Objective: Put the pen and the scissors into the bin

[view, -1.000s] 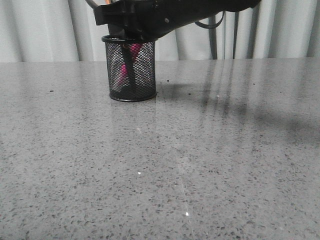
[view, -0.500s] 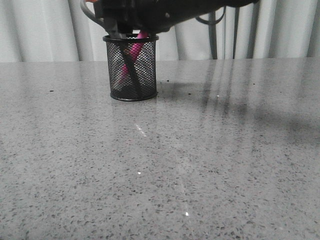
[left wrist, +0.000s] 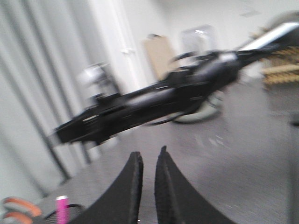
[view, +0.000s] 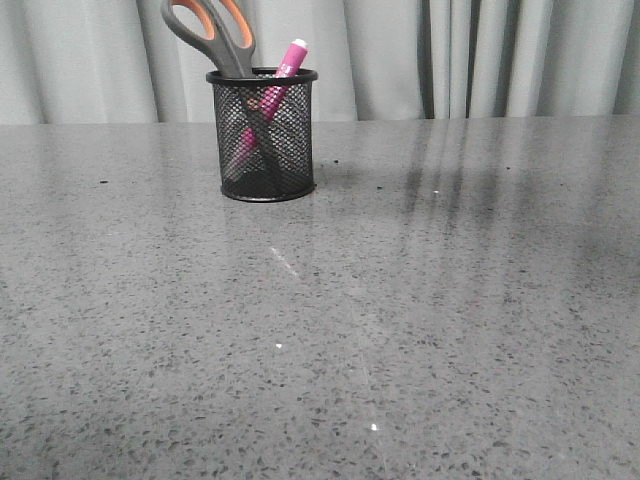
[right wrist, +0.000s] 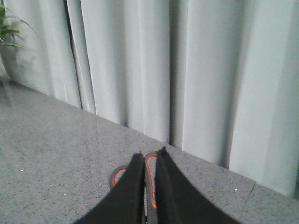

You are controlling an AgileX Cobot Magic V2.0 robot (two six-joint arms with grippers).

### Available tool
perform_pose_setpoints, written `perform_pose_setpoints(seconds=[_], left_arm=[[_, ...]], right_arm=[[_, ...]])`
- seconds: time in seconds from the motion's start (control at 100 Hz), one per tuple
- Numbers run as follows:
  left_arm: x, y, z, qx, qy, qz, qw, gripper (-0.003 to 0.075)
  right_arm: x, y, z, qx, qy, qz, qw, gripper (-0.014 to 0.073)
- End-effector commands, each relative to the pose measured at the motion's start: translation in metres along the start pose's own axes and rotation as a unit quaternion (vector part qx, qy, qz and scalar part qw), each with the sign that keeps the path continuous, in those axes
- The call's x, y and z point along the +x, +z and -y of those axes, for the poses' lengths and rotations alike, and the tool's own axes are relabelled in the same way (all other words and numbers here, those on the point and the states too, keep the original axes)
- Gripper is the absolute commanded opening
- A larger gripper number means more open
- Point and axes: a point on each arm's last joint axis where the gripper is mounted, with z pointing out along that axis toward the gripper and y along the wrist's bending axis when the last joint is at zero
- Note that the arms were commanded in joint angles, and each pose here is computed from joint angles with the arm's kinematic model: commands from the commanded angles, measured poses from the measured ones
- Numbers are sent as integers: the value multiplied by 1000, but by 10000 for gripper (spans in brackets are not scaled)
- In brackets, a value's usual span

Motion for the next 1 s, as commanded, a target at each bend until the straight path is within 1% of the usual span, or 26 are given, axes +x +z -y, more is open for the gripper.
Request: perform_pose_setpoints(seconds=[0.0, 0.01, 0.04, 0.05, 0.09, 0.1, 0.11, 0.12, 0.16, 0.17, 0.18, 0.19, 0.21, 0.22, 0.27, 0.29, 0.32, 0.36, 0.38, 0.43, 0.5, 0.54, 0.57, 0.64, 0.83, 0.99], left_arm=[[0, -17, -3, -87, -25, 53, 994, 43], [1, -18, -3, -92, -24, 55, 994, 43], [5, -26, -1, -112, -21, 67, 991, 43], [8, -26, 0, -115, -22, 65, 991, 43], [16, -33, 3, -131, -21, 73, 988, 43], [17, -34, 3, -134, -21, 74, 988, 43], [18, -36, 5, -136, -19, 78, 987, 43], [21, -36, 5, -138, -20, 77, 987, 43], [30, -41, 9, -146, -20, 80, 986, 43], [31, -41, 9, -147, -19, 80, 986, 43], [32, -42, 10, -147, -19, 81, 986, 43], [35, -43, 11, -148, -19, 81, 986, 43], [39, -44, 13, -148, -19, 81, 986, 43], [40, -45, 13, -148, -19, 81, 986, 43], [49, -46, 16, -147, -20, 79, 986, 43], [53, -47, 18, -146, -21, 78, 986, 43], [57, -47, 19, -145, -23, 76, 986, 43], [64, -46, 20, -144, -28, 71, 987, 43], [66, -46, 20, -143, -29, 70, 987, 43], [72, -45, 21, -142, -37, 65, 987, 43], [76, -43, 21, -140, -46, 62, 987, 43], [78, -43, 21, -140, -48, 59, 987, 43], [78, -43, 21, -141, -48, 59, 987, 43], [78, -43, 20, -143, -48, 60, 987, 43], [77, -43, 21, -139, -62, 68, 986, 43], [77, -43, 21, -139, -62, 68, 986, 43]], right_arm=[[-37, -56, -4, -7, -16, 83, 996, -69], [-42, -65, -4, -6, -16, 92, 996, -69], [-37, -82, -6, -6, -21, 90, 996, -69], [-41, -91, -6, -6, -23, 100, 995, -69], [-33, -112, -8, -2, -32, 91, 995, -69], [-36, -121, -8, 0, -34, 99, 995, -69], [-30, -125, -8, 2, -36, 88, 996, -69], [-33, -134, -8, 4, -37, 94, 995, -69], [-21, -155, -7, 18, -37, 69, 997, -69], [-22, -164, -7, 21, -37, 74, 996, -69], [-15, -167, -7, 26, -36, 57, 997, -69], [-16, -176, -7, 30, -36, 62, 997, -69], [-8, -183, -6, 39, -35, 40, 998, -69], [-8, -192, -6, 43, -35, 45, 997, -69], [7, -219, -4, 66, -33, 16, 997, -69], [10, -234, -4, 72, -33, 25, 997, -69], [22, -243, -3, 83, -40, 7, 996, -69], [28, -268, -3, 96, -48, 30, 994, -69], [32, -274, -3, 100, -48, 29, 993, -69], [38, -298, -2, 114, -43, 51, 991, -69], [51, -321, 0, 139, -32, 42, 989, -69], [57, -330, 1, 150, -26, 34, 988, -69], [59, -338, 1, 155, -23, 45, 987, -69], [62, -335, 3, 163, -23, 16, 986, -74], [53, -330, 0, 142, -31, 58, 988, -76], [54, -330, 0, 143, -31, 56, 988, -76]])
